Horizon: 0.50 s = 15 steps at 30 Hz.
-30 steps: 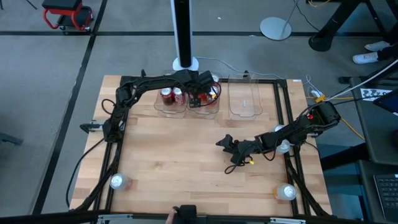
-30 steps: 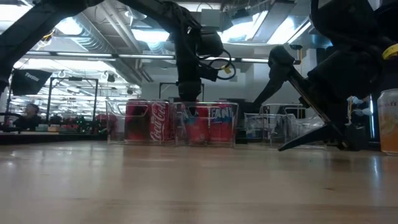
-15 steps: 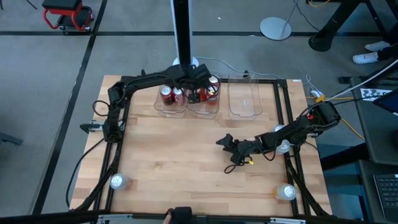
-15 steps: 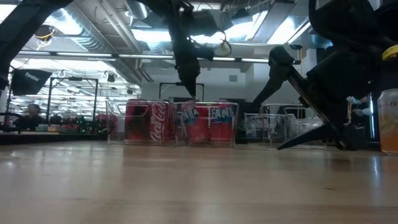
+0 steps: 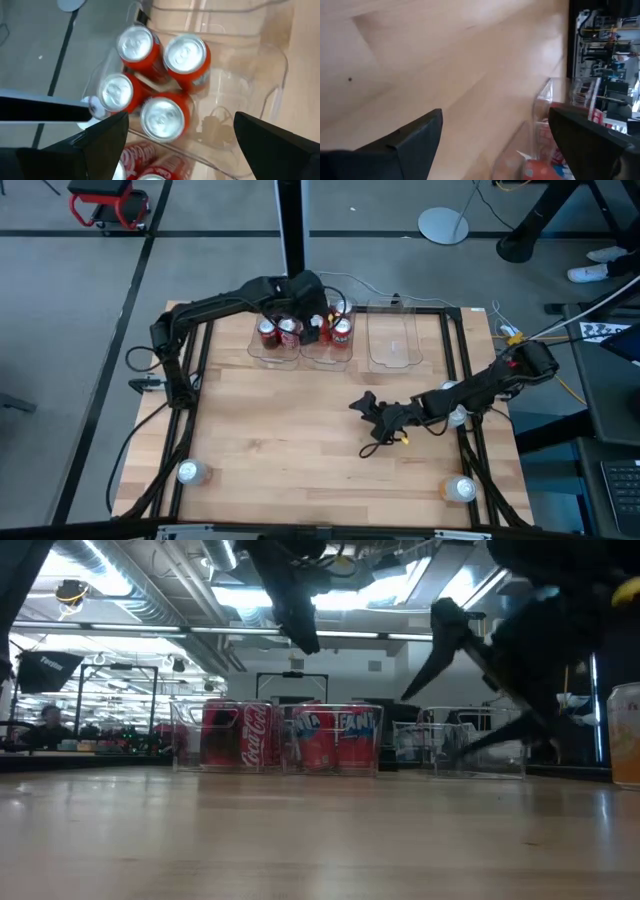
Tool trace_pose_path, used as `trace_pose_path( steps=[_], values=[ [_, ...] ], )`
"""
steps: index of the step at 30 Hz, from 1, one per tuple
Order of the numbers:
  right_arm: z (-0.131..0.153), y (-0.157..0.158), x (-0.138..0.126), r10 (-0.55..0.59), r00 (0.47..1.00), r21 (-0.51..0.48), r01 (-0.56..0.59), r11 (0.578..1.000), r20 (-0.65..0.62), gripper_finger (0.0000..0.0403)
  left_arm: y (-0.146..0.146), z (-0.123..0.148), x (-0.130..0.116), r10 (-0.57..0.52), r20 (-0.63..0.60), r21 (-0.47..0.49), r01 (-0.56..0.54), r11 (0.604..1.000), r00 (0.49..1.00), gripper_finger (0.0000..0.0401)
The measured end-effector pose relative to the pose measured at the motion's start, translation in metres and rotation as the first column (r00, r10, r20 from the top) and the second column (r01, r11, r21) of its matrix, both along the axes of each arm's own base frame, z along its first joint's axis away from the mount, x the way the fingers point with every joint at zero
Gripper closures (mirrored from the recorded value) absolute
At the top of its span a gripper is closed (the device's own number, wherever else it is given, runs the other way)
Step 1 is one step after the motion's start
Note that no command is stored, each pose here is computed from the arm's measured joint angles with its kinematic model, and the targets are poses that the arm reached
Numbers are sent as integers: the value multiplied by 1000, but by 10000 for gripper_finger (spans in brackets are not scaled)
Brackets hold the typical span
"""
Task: Sort soda cans
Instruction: Put the top right middle white soda can into the right transparent bin
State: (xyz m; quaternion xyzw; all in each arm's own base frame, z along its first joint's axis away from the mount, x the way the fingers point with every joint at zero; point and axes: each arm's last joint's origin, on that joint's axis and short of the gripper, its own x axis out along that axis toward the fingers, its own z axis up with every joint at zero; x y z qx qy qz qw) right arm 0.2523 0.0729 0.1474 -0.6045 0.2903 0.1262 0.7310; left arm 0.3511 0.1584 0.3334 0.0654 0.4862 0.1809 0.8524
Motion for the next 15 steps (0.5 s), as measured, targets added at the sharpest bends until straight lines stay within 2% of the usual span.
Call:
trace_pose_path(
  steps=[5, 8, 13, 15],
  values=[
    [27, -3, -9, -20, 999, 12, 20, 1000, -41, 40, -7, -18, -18, 14, -6, -14, -14, 1000, 1000, 54],
    [39, -5, -15, -30, 999, 27, 31, 999, -35, 40, -8, -30, -26, 19, 41, 9, -20, 1000, 999, 54],
    [51, -6, -19, -24, 1000, 36, 24, 999, 6, 40, -5, -60, -26, 33, 48, 25, -34, 999, 998, 54],
    [51, -7, -19, -25, 1000, 35, 24, 999, 8, 40, -2, -70, -25, 47, 47, 59, -50, 997, 998, 54]
  ],
)
